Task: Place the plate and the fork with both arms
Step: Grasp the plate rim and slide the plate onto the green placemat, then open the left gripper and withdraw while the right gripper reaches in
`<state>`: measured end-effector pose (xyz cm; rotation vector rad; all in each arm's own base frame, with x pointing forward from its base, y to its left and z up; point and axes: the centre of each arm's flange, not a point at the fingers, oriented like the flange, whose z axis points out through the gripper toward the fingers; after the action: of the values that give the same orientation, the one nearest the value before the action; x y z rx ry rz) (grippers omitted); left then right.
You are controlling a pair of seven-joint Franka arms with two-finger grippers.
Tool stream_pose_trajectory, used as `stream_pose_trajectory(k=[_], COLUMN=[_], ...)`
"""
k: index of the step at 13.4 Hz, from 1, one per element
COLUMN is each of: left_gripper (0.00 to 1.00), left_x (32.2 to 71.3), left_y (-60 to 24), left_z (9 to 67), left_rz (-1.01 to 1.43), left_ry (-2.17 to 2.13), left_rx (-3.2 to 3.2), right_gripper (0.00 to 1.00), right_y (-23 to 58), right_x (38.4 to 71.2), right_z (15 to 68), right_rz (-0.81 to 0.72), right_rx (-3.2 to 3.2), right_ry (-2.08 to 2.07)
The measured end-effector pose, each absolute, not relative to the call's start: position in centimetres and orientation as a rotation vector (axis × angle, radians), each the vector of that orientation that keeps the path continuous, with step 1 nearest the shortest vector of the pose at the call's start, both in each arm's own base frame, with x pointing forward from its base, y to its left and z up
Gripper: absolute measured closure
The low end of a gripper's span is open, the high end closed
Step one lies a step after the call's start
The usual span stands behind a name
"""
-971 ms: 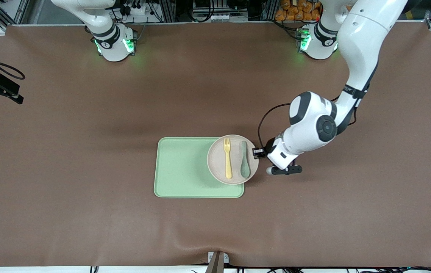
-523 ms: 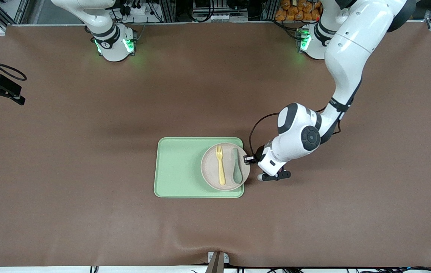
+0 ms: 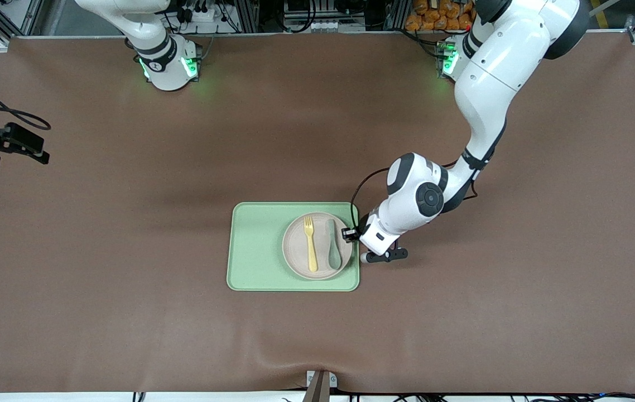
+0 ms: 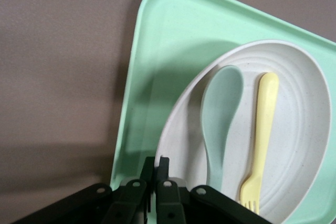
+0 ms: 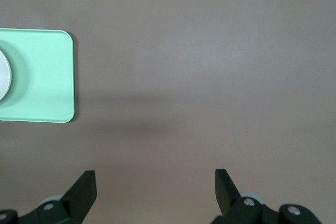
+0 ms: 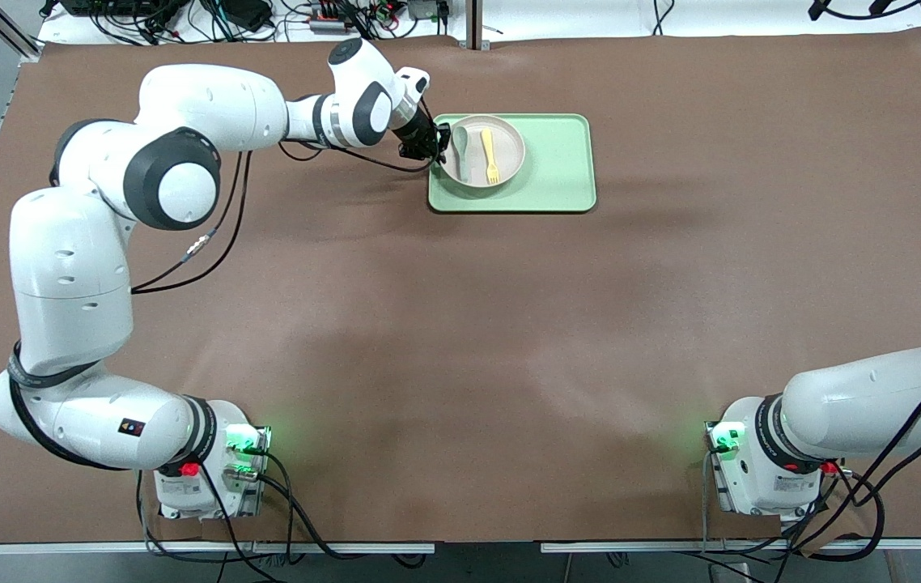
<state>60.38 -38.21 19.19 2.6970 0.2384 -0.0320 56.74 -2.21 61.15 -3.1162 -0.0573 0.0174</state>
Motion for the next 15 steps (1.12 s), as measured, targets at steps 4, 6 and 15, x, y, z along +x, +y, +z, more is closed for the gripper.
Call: stream_pose_trajectory(k=[4,6,15], left_gripper=[0.56,0.33,0.00], left_x=[60.7,61.5,66.9], left_y=[-38.5,-38.4,-22.9], left_z=[19.7,21.0,44.1], left_rz=[-0.008,0.026,0.179], left_ry=[0.215,0.217,0.273], left_rx=[2.701,2.690,2.753], right_gripper=[0.00,0.00,0.00], right_y=[-2.2,-2.2,9.8], right_x=[57.3,58.1,59.6], right_z=[59.8,58.0,55.3], right_rz=[0.057,0.109,0.136], right_rx=[-3.114,-3.109,-3.101], right_ry=[-0.059,-0.057,-0.137])
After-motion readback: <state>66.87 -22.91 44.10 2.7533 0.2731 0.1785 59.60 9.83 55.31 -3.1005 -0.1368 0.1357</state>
